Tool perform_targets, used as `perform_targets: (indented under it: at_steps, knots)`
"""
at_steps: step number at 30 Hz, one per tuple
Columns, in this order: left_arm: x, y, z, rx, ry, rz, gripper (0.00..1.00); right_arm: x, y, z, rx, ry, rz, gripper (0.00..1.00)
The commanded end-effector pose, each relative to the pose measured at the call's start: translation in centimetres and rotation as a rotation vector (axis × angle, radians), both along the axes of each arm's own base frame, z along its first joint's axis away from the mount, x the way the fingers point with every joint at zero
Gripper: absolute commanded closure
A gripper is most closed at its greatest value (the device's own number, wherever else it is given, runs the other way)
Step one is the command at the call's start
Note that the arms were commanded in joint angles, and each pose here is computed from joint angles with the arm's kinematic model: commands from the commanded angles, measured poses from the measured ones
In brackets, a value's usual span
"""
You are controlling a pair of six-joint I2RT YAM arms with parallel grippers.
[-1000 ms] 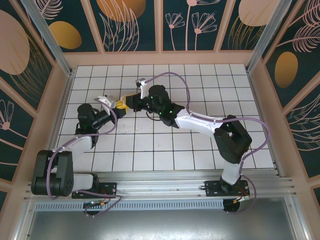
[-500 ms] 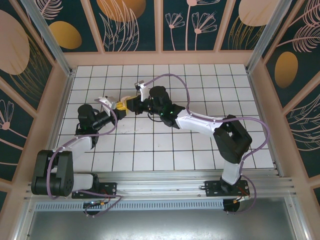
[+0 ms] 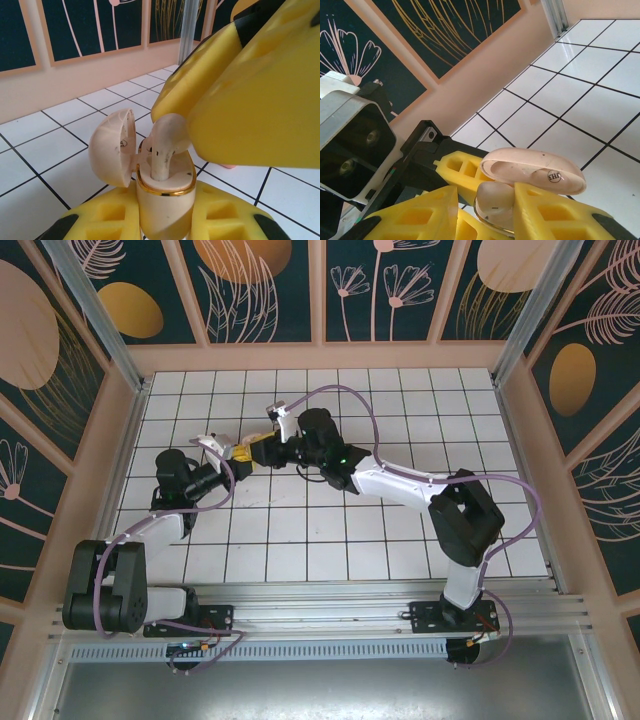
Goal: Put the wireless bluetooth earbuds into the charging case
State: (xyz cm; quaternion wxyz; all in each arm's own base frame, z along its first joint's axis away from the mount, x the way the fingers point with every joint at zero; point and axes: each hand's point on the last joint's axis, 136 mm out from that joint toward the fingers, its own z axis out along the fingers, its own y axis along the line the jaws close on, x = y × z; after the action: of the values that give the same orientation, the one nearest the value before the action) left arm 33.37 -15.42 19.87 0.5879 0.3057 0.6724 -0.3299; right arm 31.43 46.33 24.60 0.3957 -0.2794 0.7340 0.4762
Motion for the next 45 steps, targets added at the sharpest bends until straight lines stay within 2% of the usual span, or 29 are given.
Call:
perform_targets:
  at_steps: [1,20,33,38,41,45]
  knots:
    - [-1.5,-1.2,3.5,-0.004,-0.153,-0.106,0.89,0.3,-0.6,-0.1,-0.034,0.015,-0.015,0.65]
    - [-1.4,-1.1,3.5,-0.001,-0.150,-0.102,0.89,0.8,-1.7,3.6,0.046,-0.008,-0.023,0.60]
    - [-1.4,-1.1,3.5,0.000,-0.147,-0.098,0.89,1.1,-2.0,4.4,0.087,0.015,-0.014,0.60]
    - [-1.5,-1.2,3.5,0.003,-0.150,-0.107,0.89,1.2,-2.5,4.9,0.094,0.015,-0.017,0.64]
    - [-1.8,-1.3,3.5,0.004,-0.151,-0.126,0.89,1.6,-3.8,6.0,0.118,0.015,-0.009,0.61]
    - [-2.5,-1.9,4.1,0.001,-0.150,-0.185,0.89,2.2,-5.7,7.0,0.149,0.042,0.020,0.52]
